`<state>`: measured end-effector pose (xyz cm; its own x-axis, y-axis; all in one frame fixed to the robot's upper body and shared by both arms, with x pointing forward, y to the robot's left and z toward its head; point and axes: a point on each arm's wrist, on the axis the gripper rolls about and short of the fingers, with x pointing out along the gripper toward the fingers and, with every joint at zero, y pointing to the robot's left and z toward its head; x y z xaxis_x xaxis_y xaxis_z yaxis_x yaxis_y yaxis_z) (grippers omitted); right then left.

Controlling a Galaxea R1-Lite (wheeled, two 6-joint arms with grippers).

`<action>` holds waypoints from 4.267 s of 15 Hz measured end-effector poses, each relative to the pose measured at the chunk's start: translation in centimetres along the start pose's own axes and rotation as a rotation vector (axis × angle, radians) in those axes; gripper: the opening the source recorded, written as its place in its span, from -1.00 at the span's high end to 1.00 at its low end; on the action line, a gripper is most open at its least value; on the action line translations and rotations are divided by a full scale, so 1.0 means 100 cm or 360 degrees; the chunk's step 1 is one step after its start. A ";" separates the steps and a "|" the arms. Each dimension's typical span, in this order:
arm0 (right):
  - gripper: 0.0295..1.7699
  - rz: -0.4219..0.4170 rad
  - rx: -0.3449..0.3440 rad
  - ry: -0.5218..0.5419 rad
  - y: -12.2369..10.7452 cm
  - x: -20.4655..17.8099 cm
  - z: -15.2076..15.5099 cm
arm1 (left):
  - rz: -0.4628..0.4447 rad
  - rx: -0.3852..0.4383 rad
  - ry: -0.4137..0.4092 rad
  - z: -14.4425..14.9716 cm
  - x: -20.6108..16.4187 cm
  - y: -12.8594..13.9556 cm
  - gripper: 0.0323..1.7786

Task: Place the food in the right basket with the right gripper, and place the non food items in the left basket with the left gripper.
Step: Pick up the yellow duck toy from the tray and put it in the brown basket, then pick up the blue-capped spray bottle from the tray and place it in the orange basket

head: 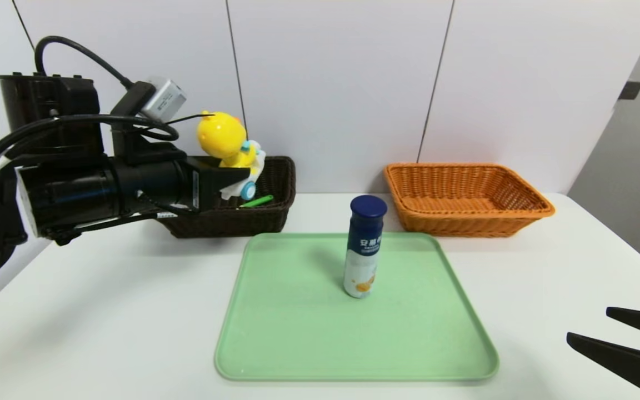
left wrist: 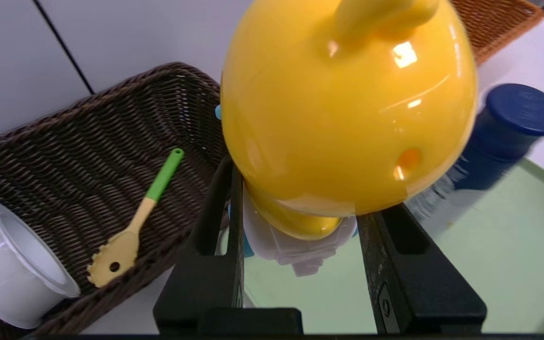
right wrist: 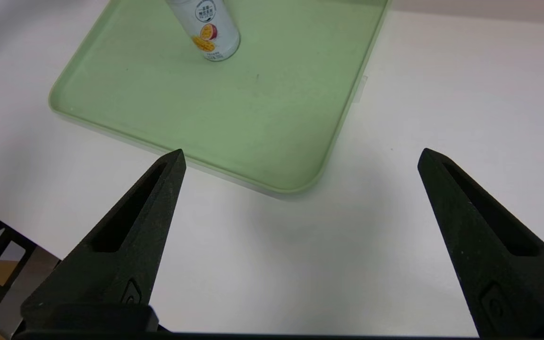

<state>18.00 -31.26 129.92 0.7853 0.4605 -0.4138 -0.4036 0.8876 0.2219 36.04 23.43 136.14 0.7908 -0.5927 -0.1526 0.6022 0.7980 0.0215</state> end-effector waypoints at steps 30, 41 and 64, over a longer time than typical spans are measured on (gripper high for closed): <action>-0.92 -0.0011 0.0017 0.0023 -0.002 0.002 -0.003 | 0.0104 -0.0065 0.0082 -0.031 0.121 0.066 -0.59; -0.92 0.0035 -0.0091 -0.0089 -0.003 0.019 0.021 | 0.0098 -0.0117 0.0094 0.028 -0.012 0.014 -0.84; -0.92 0.0449 -0.0484 -0.0119 0.052 0.195 0.058 | -0.0423 -0.0110 0.0147 -0.011 -0.092 -0.053 -0.90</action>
<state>33.91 -17.68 128.16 0.6517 0.6939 -0.3062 -0.7189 0.6938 0.0419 25.47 24.74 136.30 0.5913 -0.7721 -0.2330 0.7756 0.6236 -0.0982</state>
